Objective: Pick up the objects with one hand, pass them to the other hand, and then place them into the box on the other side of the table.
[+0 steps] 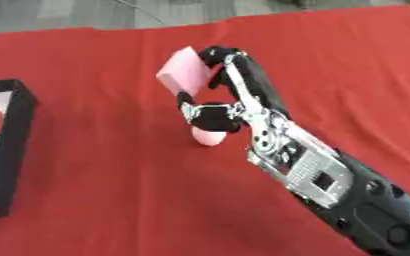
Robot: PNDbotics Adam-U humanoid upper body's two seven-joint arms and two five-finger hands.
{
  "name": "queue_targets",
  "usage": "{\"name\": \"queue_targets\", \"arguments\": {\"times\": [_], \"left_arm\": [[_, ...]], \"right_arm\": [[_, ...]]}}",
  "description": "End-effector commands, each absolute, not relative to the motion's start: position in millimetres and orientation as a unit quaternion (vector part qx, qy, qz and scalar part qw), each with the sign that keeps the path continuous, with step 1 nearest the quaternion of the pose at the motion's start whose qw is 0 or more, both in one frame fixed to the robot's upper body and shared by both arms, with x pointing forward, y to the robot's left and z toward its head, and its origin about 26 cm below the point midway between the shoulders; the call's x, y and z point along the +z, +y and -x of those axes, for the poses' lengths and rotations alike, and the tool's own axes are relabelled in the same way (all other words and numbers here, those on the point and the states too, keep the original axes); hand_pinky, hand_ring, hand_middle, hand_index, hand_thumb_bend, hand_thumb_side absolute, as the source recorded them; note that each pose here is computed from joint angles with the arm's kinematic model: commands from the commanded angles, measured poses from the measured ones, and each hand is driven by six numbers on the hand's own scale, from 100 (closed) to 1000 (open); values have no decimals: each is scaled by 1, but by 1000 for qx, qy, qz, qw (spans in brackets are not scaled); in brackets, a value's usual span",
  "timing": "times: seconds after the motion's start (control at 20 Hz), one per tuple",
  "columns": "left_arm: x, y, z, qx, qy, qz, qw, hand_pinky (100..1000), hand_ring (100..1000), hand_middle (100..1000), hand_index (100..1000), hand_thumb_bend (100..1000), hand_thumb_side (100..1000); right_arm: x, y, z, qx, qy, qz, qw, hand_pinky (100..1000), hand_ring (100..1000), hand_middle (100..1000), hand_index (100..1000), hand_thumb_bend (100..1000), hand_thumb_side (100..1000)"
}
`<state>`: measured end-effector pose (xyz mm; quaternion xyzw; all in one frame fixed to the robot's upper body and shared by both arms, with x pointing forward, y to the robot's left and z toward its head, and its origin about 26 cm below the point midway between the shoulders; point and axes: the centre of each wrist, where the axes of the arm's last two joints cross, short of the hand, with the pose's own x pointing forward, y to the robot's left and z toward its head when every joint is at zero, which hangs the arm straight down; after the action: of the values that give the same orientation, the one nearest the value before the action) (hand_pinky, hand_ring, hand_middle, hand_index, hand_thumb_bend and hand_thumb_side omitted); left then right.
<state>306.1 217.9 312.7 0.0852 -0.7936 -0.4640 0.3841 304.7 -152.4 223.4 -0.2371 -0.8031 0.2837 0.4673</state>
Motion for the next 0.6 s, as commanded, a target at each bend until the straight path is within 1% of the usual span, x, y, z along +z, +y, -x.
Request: {"name": "queue_targets", "arguments": {"times": [0.05,0.3,0.45,0.6], "left_arm": [[323,215,-301,-505,-777,-105,360,868,773,767,795,163,602],[326,207,-299,-550,-754,-116,341,874,787,780,814,194,535],[327,201,-299,-572,-742,-121,328,878,795,787,825,220,513],[328,196,-298,-589,-735,-137,308,881,805,795,848,277,452]], "right_arm": [[223,-145,-307,287,-820,229,440,690,570,513,578,100,100],[216,-136,-312,297,-829,214,424,688,570,512,577,100,100],[214,-131,-314,300,-836,203,413,688,569,512,577,100,100],[211,-127,-316,305,-843,194,399,692,569,512,577,100,100]]}}
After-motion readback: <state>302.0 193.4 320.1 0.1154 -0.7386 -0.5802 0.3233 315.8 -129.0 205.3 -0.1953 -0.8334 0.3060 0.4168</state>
